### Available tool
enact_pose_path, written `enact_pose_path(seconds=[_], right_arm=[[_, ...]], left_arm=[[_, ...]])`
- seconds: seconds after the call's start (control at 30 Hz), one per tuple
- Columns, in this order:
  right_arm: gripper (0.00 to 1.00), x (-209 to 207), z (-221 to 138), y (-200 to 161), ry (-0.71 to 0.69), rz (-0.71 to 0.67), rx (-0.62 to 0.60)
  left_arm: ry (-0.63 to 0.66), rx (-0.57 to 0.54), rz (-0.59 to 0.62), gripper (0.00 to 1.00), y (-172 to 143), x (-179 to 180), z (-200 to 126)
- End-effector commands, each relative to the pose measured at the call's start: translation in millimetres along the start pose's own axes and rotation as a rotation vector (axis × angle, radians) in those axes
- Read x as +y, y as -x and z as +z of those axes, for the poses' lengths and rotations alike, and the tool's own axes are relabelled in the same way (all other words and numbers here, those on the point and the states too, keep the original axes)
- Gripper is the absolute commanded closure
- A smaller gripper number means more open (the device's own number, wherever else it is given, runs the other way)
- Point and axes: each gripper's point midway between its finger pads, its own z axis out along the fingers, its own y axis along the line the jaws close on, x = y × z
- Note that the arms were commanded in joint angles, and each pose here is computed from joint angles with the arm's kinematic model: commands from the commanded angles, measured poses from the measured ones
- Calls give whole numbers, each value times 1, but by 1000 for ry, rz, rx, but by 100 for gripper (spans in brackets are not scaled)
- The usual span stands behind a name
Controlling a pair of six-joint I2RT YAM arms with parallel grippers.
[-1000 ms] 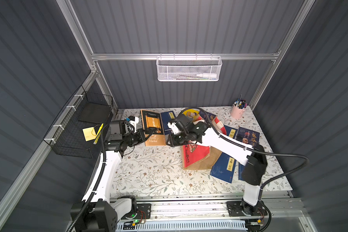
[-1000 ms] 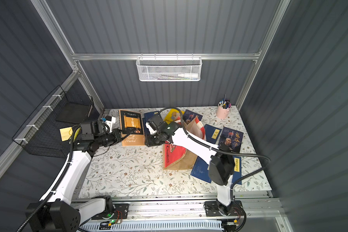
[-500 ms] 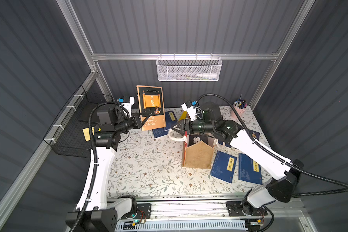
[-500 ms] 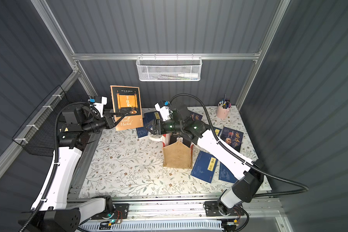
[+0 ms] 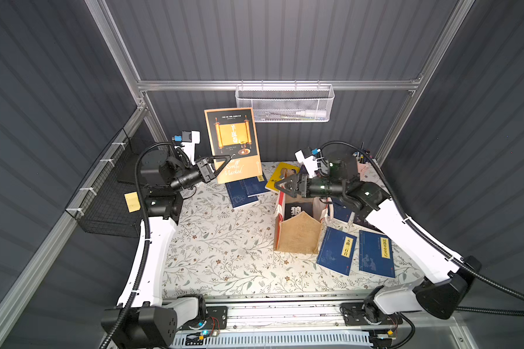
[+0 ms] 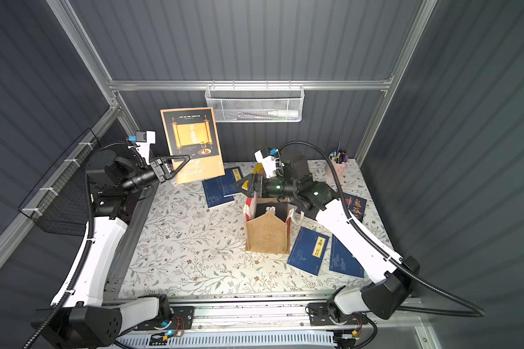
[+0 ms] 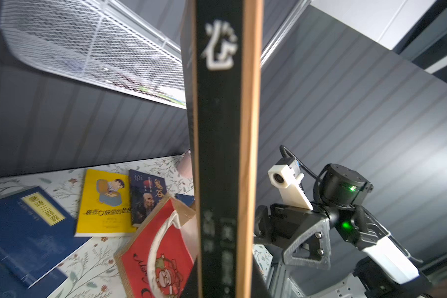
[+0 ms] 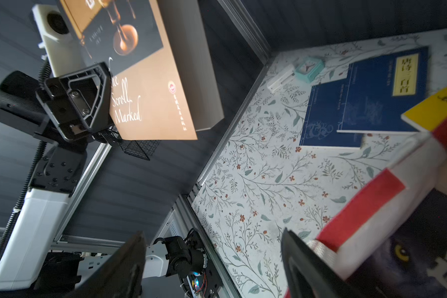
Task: Put the books into the canvas bag
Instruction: Pick up the book from the center of the board.
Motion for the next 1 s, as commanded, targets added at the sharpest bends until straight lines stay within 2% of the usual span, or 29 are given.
enact_pose_path(seconds=[0.0,0.13,0.3,0.63,0.97], right_arm=[[15,25,-4,14,112,-28,-24],[14,45,-2,31,206,-56,-56],[13,47,9,40,241,-49,-40],[13,38,6,48,320,15,-70],[12,9,12,41,223,50,-37]], left_arm=[[-150,10,83,100,4,-38,5],[-207,45,64,100,-7,-46,17],[-297,115,19,100,-23,-61,35],[-348,111,-65,100,-29,-58,39],[-411,111,-94,100,-25,-67,39]])
